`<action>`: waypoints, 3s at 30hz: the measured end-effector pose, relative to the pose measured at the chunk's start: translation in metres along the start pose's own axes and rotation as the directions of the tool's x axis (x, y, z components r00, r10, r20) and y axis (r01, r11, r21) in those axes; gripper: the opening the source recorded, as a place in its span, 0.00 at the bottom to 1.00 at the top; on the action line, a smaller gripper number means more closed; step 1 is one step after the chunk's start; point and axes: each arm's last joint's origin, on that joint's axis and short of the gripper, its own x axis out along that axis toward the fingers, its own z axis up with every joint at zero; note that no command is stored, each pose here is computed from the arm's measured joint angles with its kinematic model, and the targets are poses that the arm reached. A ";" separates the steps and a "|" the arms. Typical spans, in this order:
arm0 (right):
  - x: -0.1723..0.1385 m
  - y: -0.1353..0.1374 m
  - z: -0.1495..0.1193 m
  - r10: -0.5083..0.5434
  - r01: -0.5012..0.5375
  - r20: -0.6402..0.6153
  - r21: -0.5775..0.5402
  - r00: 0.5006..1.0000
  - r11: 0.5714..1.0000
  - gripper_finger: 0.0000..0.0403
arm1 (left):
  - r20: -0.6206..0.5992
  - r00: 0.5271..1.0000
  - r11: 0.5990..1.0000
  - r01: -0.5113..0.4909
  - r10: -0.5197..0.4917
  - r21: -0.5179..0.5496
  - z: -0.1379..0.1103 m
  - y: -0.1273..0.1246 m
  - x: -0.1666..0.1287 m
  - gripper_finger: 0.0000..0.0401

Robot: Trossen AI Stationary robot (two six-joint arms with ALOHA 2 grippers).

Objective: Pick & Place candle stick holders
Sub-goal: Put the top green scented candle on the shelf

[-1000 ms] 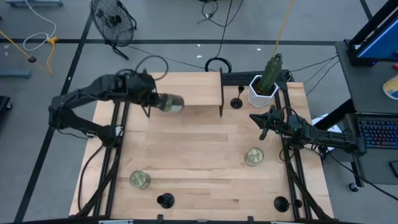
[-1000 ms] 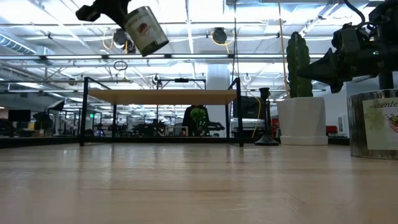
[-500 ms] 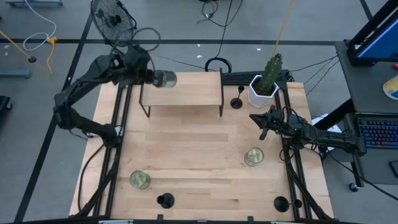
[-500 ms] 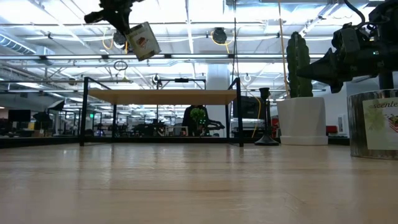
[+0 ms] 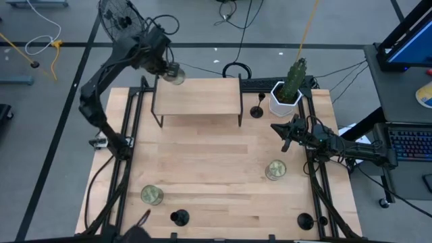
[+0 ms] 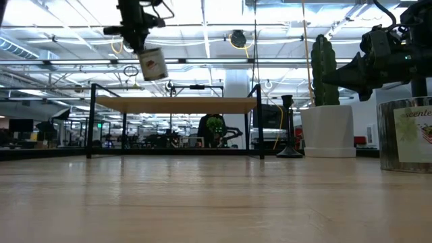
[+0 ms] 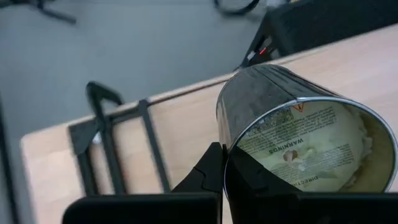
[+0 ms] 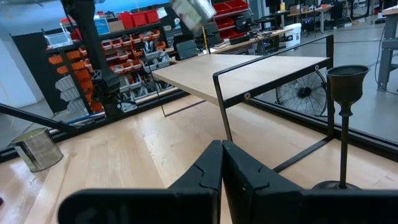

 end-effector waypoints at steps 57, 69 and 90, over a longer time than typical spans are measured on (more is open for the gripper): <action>0.000 0.000 0.000 0.000 0.000 -0.001 -0.002 1.000 1.000 0.01 | -0.281 0.959 0.999 0.035 -0.044 -0.037 0.022 0.025 0.062 0.00; 0.000 0.000 0.000 -0.001 0.001 -0.001 -0.002 1.000 1.000 0.01 | -0.257 0.966 0.999 0.005 -0.018 -0.051 0.019 0.021 0.055 0.00; 0.000 0.000 0.000 0.000 0.000 -0.001 -0.002 1.000 1.000 0.01 | -0.266 0.963 0.992 0.024 -0.055 -0.121 0.012 0.002 0.052 0.00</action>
